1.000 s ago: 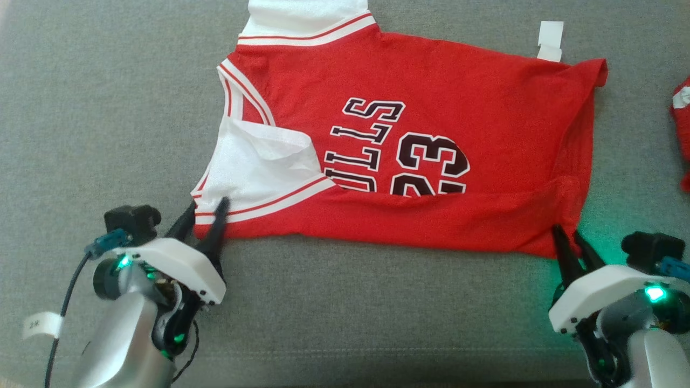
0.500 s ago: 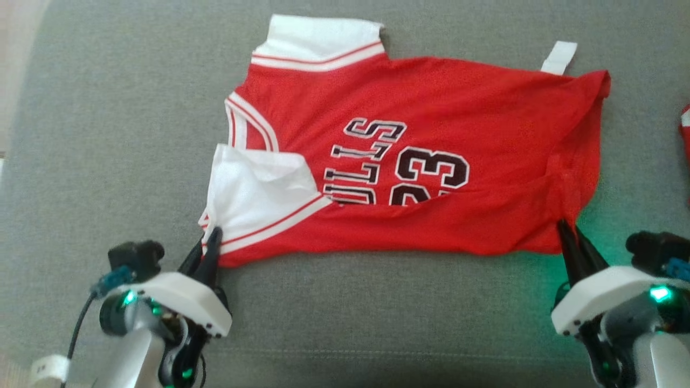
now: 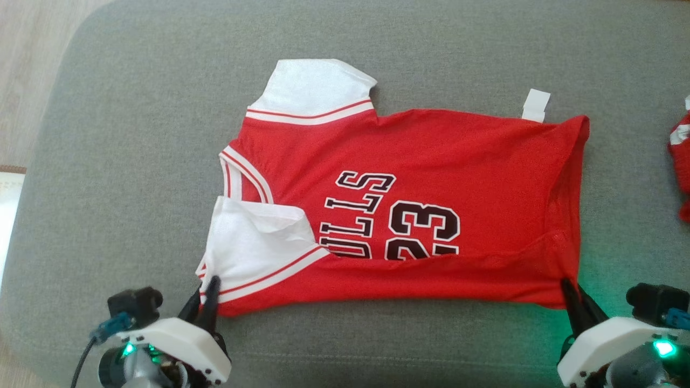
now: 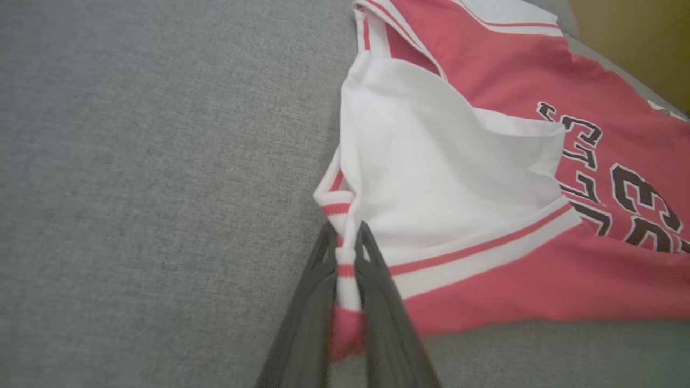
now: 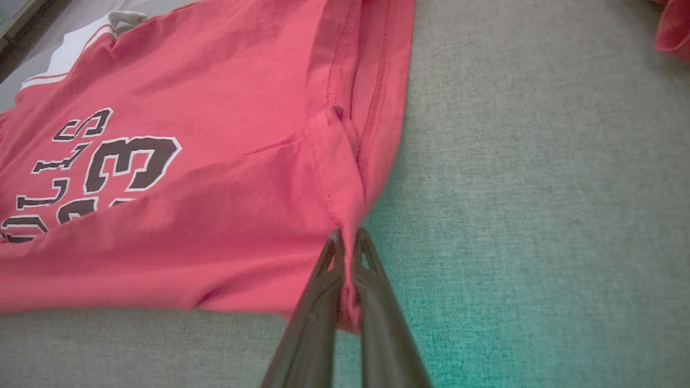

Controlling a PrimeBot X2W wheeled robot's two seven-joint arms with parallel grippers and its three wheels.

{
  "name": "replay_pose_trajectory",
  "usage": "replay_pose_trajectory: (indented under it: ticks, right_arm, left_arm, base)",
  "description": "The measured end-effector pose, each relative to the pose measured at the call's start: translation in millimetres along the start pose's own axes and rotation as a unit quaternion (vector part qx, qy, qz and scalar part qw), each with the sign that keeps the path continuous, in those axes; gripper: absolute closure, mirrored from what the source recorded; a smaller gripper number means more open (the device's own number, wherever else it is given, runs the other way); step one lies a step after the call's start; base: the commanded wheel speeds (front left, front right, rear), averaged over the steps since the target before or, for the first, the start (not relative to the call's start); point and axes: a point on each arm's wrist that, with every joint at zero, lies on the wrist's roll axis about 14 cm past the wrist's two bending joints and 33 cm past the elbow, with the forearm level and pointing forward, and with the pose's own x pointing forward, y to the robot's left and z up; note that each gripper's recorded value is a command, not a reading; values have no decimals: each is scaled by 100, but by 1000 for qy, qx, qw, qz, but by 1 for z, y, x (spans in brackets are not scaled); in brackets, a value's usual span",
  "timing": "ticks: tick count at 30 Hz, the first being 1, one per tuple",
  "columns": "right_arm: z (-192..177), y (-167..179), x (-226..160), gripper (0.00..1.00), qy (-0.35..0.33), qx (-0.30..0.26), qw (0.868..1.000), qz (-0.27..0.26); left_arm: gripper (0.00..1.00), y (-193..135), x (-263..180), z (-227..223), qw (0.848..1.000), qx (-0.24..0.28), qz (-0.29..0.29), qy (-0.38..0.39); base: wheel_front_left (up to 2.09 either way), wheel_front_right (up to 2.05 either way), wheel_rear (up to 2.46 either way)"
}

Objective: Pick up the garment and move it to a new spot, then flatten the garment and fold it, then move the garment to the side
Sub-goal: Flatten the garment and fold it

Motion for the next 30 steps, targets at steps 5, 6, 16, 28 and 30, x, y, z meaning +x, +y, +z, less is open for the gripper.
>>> replay_pose_trajectory:
  ticks: [5, 6, 16, 28, 30]
  right_arm:
    - [-1, -1, -3, 0, 2, 5, 1000, -1]
    - [-1, -2, -5, 0, 0, 5, 1000, -3]
    - [59, -1, -37, 0, -152, -19, 988, -7]
    - [132, 32, -49, 0, -270, -64, 960, 26]
    - [130, 32, -47, 0, -267, -63, 961, 27]
  left_arm:
    - [0, -6, -2, 2, 1000, 3, -10, -2]
    - [0, -8, -2, 3, 1000, 4, -10, -5]
    - [0, -13, -14, 84, 979, 88, 5, -185]
    - [0, -23, -23, 123, 965, 115, 2, -235]
    - [0, -23, -21, 122, 966, 115, 2, -232]
  base:
    - [0, 0, 0]
    - [0, 0, 0]
    - [0, 0, 0]
    - [0, 0, 0]
    - [0, 0, 0]
